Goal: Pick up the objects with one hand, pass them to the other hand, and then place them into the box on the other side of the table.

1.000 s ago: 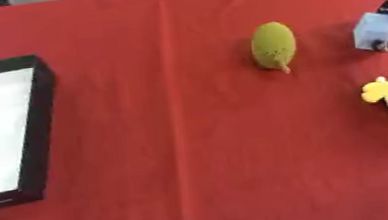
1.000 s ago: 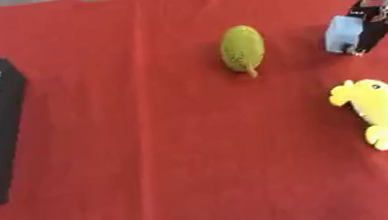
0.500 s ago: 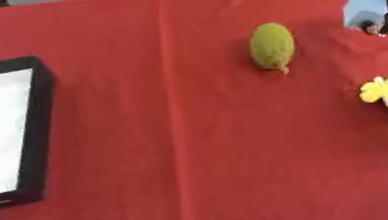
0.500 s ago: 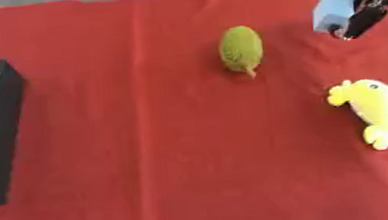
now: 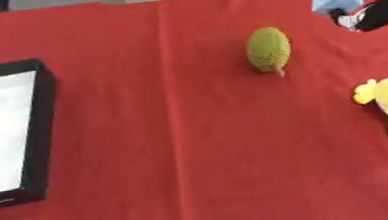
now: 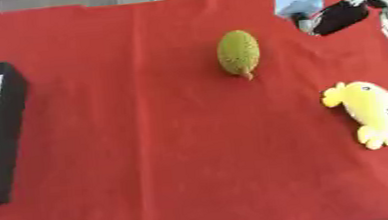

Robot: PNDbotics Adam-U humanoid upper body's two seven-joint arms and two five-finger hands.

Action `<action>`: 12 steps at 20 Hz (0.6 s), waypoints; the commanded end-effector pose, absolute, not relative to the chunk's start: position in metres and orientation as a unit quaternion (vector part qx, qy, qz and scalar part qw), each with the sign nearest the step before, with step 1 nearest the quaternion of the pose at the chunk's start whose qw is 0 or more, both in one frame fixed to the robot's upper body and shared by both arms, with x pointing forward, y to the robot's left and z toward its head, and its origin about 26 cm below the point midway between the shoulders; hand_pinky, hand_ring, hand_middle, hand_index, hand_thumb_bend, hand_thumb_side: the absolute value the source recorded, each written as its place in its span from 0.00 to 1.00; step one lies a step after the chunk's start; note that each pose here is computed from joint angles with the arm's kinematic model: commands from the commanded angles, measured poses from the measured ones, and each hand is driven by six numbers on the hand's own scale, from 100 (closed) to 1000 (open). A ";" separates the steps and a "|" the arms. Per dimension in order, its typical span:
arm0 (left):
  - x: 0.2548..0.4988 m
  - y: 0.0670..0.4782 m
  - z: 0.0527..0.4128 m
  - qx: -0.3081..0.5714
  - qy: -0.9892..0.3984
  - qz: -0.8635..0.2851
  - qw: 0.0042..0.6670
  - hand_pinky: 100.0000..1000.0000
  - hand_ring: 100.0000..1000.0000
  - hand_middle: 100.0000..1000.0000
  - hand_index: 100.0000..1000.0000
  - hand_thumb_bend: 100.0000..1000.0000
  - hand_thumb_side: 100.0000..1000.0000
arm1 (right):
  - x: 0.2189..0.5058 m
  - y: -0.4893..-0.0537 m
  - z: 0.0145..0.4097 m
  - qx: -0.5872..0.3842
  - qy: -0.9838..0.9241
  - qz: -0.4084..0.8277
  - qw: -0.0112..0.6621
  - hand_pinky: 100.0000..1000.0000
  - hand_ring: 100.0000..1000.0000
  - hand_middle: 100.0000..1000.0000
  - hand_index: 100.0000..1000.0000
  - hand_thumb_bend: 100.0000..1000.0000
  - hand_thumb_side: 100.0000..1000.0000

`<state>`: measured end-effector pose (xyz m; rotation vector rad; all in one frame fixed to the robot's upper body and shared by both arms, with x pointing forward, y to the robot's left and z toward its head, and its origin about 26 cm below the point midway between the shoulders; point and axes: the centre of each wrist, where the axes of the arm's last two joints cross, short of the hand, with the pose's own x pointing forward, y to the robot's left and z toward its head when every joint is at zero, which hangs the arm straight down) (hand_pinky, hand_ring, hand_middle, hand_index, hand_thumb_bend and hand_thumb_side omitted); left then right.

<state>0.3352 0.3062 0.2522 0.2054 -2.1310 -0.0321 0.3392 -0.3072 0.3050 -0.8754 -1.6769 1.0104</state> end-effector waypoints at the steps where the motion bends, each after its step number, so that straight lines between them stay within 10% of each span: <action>1: 0.328 0.305 0.274 0.110 -0.884 -0.081 0.447 0.89 0.69 0.67 0.75 0.85 0.40 | 0.318 -0.286 0.314 -0.344 -0.718 0.403 0.451 0.77 0.65 0.52 0.49 0.00 0.00; 12: 0.314 0.274 0.309 0.159 -0.854 -0.298 0.396 0.86 0.70 0.67 0.77 0.81 0.35 | 0.305 -0.222 0.278 -0.235 -0.794 0.362 0.428 0.74 0.63 0.53 0.49 0.00 0.08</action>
